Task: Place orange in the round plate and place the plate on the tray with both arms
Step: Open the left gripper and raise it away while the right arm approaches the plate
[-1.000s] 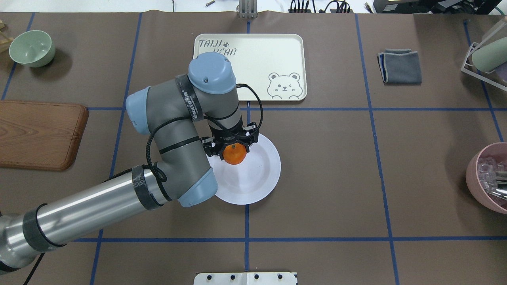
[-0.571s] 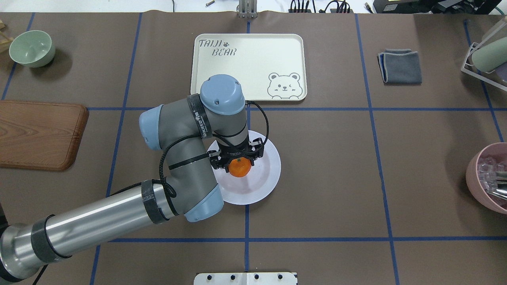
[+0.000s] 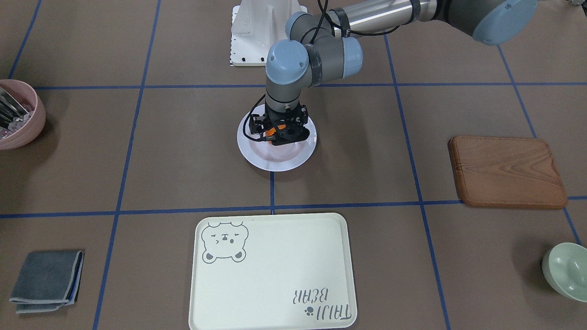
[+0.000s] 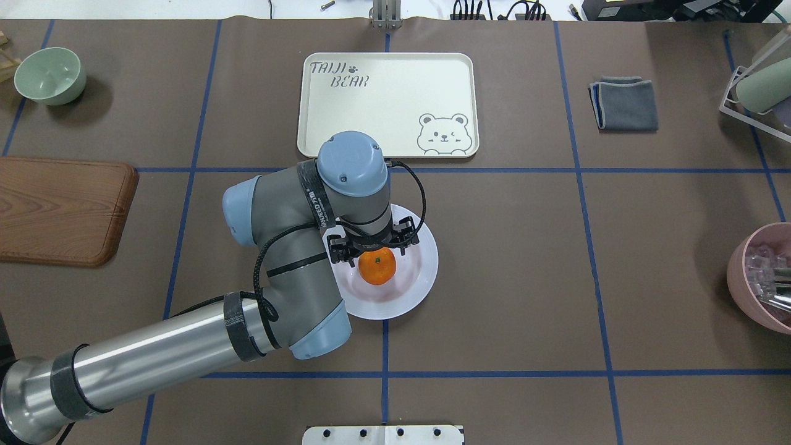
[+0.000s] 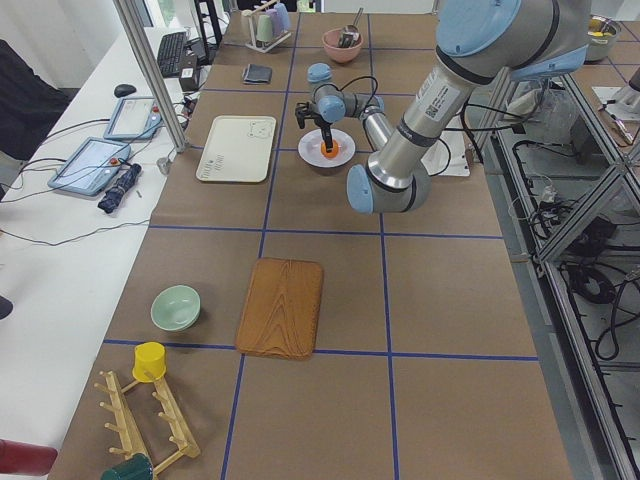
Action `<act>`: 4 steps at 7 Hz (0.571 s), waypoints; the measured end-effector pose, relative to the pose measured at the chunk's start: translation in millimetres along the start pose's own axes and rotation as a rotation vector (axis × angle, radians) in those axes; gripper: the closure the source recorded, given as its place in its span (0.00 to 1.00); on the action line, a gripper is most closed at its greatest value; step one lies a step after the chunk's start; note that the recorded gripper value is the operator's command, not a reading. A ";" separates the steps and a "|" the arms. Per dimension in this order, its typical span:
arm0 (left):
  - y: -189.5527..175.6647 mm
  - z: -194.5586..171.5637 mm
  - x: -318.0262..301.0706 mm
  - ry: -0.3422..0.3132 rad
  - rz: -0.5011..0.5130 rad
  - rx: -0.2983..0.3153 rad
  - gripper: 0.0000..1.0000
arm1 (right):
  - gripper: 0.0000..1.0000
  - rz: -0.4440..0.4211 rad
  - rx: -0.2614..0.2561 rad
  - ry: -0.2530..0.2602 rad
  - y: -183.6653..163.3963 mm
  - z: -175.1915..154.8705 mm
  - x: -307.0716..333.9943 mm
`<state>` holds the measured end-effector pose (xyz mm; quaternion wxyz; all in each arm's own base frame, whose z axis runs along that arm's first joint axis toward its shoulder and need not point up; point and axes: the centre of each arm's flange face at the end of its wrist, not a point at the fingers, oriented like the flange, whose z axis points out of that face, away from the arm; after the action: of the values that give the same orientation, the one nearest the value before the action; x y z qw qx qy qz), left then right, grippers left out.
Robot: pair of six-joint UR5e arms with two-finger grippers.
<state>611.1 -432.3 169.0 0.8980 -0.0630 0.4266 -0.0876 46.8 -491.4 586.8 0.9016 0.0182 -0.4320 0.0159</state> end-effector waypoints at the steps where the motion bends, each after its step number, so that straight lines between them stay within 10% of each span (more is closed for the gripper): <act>1: -9.6 -24.1 -10.1 0.033 0.006 0.037 0.02 | 0.00 -0.033 0.002 -0.005 -6.0 -0.5 -25.8; 4: -79.0 -101.4 -111.7 0.064 0.043 0.204 0.02 | 0.00 0.011 0.014 -0.064 -47.1 13.3 -186.8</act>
<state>454.7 -489.8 204.5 0.8874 0.0410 0.4451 -0.1131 -78.5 -541.5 448.6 0.8871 0.0229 -0.4605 0.0232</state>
